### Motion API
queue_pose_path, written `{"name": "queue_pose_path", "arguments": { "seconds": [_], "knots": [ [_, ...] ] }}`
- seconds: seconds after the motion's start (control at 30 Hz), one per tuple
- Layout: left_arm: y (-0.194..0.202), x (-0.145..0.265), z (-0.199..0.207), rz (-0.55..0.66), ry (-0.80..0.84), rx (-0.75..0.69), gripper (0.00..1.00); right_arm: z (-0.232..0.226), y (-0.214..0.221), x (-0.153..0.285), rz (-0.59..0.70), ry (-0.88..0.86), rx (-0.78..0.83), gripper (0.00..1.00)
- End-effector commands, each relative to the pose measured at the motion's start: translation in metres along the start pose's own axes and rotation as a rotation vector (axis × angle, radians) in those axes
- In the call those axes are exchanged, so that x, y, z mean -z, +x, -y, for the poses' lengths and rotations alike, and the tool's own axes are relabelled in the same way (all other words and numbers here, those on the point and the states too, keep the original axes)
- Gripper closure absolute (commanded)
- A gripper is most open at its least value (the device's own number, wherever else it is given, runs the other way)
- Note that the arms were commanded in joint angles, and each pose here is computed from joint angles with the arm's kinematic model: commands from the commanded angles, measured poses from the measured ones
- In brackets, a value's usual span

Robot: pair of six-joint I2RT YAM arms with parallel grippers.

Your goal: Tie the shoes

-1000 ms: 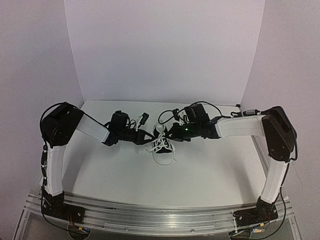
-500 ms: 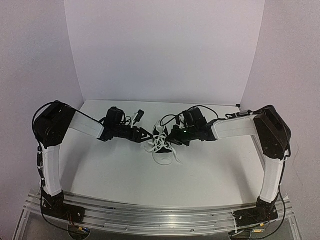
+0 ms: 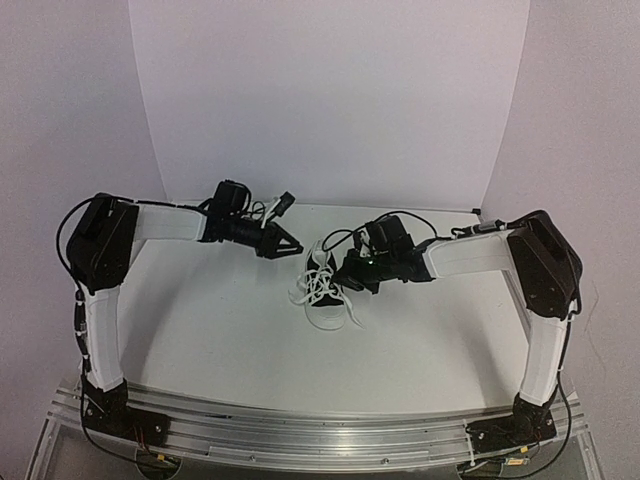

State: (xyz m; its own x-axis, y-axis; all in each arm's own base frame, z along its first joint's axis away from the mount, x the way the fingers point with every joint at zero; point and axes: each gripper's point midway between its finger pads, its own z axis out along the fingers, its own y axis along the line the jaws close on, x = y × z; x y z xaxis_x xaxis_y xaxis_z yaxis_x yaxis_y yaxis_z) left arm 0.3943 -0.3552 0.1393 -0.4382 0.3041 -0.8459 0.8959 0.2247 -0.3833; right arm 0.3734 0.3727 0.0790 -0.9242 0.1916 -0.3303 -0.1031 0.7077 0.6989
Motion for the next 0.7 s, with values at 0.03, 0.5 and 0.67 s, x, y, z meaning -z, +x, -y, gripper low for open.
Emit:
{"name": "queue_pose_path", "arguments": {
  "seconds": [0.03, 0.5, 0.67],
  "knots": [
    [-0.028, -0.041, -0.024, -0.069, 0.012, -0.100, 0.64, -0.011, -0.004, 0.000, 0.004, -0.032, -0.107, 1.00],
    [0.013, -0.080, -0.017, -0.206, 0.022, -0.293, 0.67, -0.003, -0.001, -0.005, -0.006, -0.013, -0.154, 1.00],
    [0.023, -0.083, -0.026, -0.248, -0.003, -0.304, 0.77, -0.003, -0.003, -0.010, -0.006, -0.013, -0.154, 1.00]
  ]
}}
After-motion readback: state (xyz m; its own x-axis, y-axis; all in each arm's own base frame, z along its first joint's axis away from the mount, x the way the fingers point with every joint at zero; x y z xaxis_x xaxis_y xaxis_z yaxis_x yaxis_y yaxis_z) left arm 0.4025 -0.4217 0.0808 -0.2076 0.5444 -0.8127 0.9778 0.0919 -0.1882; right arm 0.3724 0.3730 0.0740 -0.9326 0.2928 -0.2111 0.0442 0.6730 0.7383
